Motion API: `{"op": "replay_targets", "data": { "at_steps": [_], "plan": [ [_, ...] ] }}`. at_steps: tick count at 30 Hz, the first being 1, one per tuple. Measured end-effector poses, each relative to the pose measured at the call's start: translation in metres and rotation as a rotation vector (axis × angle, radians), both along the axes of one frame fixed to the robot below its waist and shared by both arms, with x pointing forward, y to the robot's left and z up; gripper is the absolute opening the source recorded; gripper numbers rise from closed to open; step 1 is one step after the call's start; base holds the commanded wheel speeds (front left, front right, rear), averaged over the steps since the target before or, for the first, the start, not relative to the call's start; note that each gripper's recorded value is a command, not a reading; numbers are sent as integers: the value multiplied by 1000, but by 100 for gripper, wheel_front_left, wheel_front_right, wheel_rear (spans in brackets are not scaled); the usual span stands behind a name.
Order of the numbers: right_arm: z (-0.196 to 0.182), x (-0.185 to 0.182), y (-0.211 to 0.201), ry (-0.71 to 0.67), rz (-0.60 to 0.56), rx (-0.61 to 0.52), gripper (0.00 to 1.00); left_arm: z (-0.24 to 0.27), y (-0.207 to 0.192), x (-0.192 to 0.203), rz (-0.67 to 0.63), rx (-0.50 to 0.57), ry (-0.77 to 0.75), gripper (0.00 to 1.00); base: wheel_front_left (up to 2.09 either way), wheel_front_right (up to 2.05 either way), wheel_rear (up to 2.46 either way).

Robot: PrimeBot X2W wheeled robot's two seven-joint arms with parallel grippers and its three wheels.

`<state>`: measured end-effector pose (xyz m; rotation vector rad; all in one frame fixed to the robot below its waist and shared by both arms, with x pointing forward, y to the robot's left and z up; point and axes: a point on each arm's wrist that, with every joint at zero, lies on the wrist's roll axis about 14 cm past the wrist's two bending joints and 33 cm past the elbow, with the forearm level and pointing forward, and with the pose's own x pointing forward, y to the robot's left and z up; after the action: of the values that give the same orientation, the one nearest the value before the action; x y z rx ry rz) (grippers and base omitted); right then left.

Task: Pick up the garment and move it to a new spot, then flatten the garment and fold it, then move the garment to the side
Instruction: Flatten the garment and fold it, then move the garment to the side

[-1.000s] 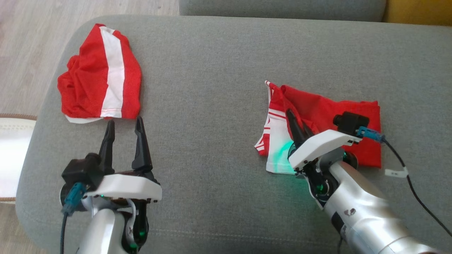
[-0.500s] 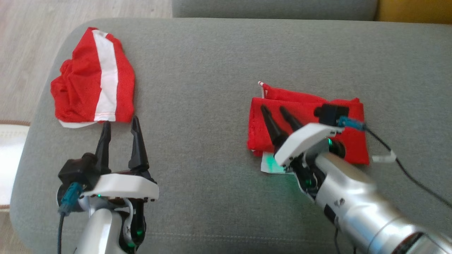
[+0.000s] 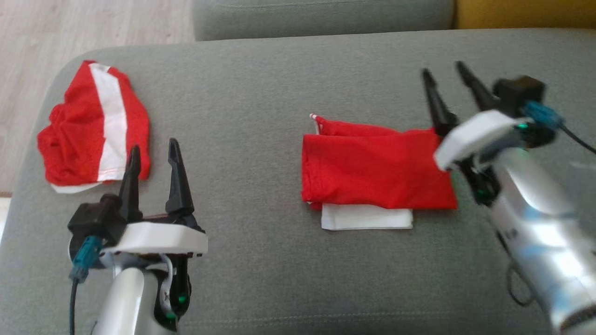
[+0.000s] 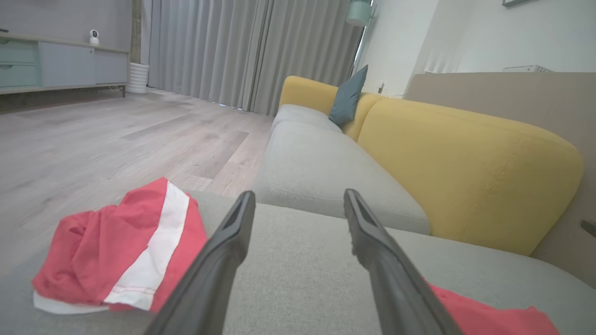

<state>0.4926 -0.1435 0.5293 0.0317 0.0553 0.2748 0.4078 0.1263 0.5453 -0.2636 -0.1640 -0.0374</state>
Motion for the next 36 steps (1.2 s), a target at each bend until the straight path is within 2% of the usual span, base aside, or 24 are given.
{"op": "replay_targets", "data": {
  "at_steps": [2,9,18,27,32,36],
  "plan": [
    [4,-9,-16,-48,-21,-46,100,6,-6,2,-22,6,-21,100,0,0,0],
    [0,-50,-50,-129,-148,-46,100,14,-21,3,-66,32,-52,100,0,0,0],
    [-27,-86,-39,-93,-194,-27,100,-5,-22,-7,-72,58,-1,100,0,0,0],
    [-25,-87,-39,-103,-205,-23,100,-12,-21,-8,-69,61,21,100,0,0,0],
    [-52,-87,-47,12,-233,-18,100,-17,-23,-3,-79,68,31,100,0,0,0],
    [-88,-88,-49,153,-261,68,100,-25,-26,3,-90,67,49,100,0,0,0]
  ]
}}
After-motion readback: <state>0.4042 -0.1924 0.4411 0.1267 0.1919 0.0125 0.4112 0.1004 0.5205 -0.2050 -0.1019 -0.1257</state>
